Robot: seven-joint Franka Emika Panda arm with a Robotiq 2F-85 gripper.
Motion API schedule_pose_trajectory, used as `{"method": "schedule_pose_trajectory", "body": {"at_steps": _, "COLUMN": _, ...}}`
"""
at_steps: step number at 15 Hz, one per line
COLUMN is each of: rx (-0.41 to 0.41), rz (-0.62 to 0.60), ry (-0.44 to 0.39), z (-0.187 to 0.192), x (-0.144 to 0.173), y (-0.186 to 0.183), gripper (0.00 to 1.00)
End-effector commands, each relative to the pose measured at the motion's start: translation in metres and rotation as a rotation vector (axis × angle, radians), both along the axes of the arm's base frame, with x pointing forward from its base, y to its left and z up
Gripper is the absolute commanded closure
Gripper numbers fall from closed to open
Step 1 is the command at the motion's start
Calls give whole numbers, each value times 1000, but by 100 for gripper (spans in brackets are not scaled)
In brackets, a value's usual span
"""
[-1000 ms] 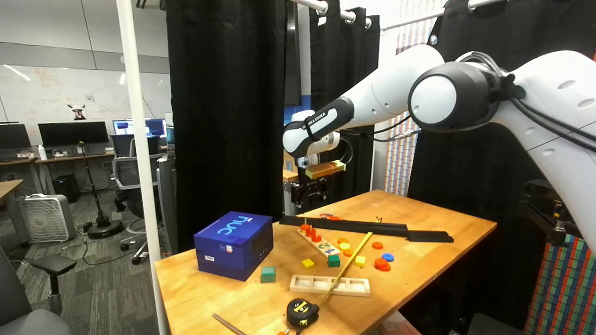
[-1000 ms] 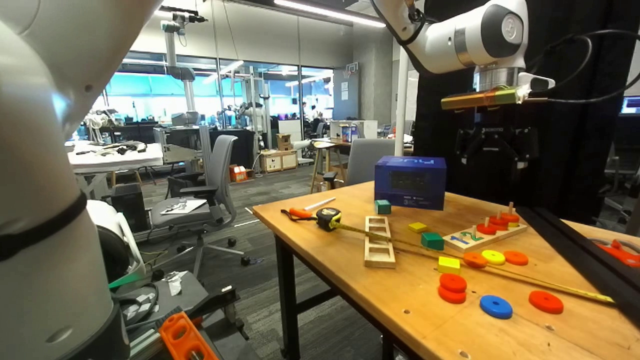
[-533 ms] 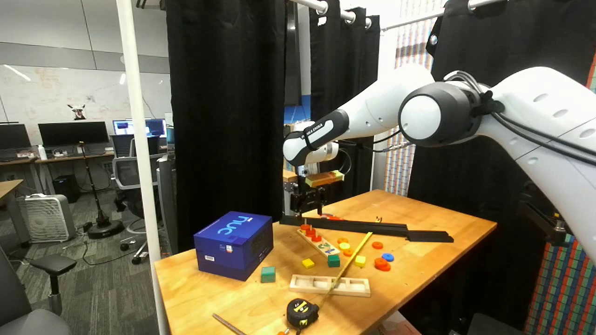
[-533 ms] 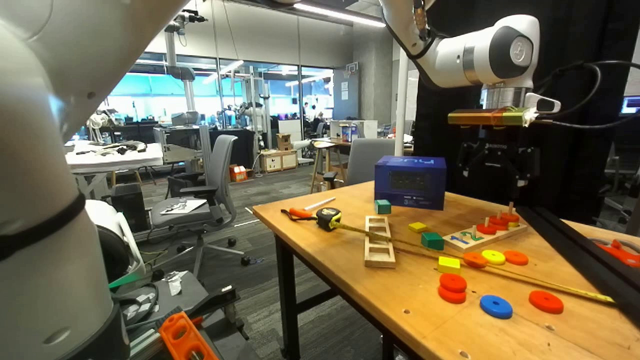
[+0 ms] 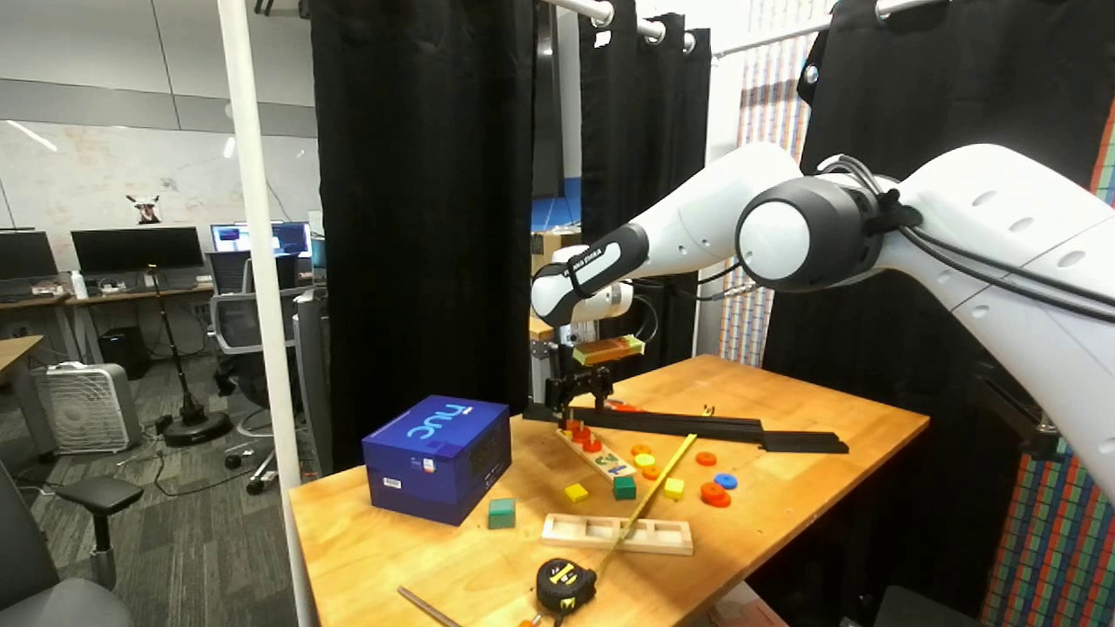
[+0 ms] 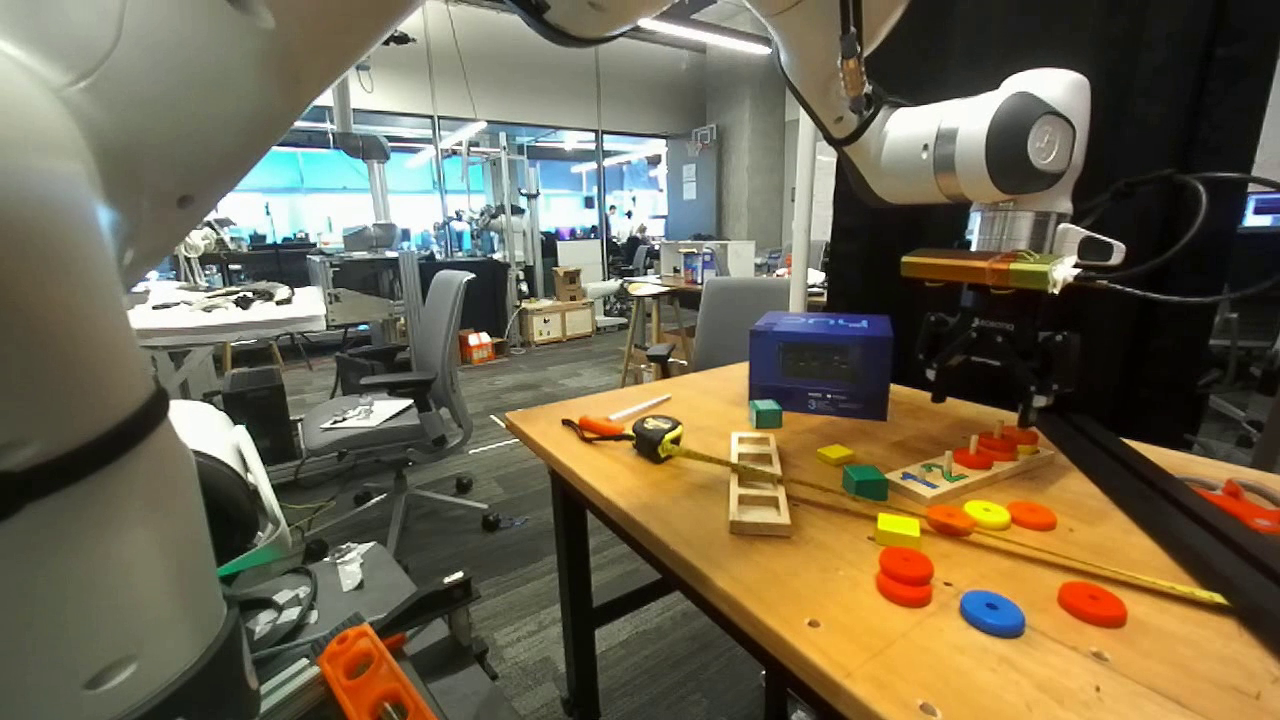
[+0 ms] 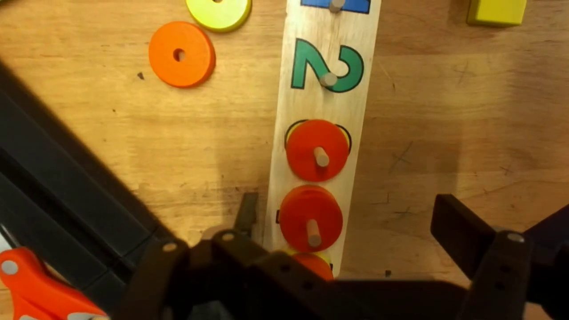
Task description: Pick two orange rings on the object and put them on the table
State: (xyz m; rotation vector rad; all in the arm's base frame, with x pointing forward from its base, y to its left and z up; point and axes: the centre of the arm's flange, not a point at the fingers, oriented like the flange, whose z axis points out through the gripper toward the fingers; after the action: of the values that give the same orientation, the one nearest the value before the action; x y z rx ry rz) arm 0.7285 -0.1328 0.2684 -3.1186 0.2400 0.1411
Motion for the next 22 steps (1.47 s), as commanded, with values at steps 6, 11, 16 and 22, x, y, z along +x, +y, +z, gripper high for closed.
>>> {"method": "schedule_pose_trajectory", "body": {"at_steps": 6, "rx": 28, "rz": -14, "ry": 5, "z": -16, "x": 19, "y": -21, "gripper": 0}}
{"method": "schedule_pose_trajectory", "body": {"at_steps": 11, "rx": 28, "rz": -25, "ry": 1, "z": -20, "x": 27, "y": -30, "gripper": 0}}
{"method": "schedule_pose_trajectory", "body": {"at_steps": 16, "rx": 27, "rz": -32, "ry": -2, "z": -19, "x": 32, "y": -38, "gripper": 0}}
{"method": "schedule_pose_trajectory", "body": {"at_steps": 22, "rx": 26, "rz": -32, "ry": -6, "z": -17, "x": 36, "y": -40, "gripper": 0}}
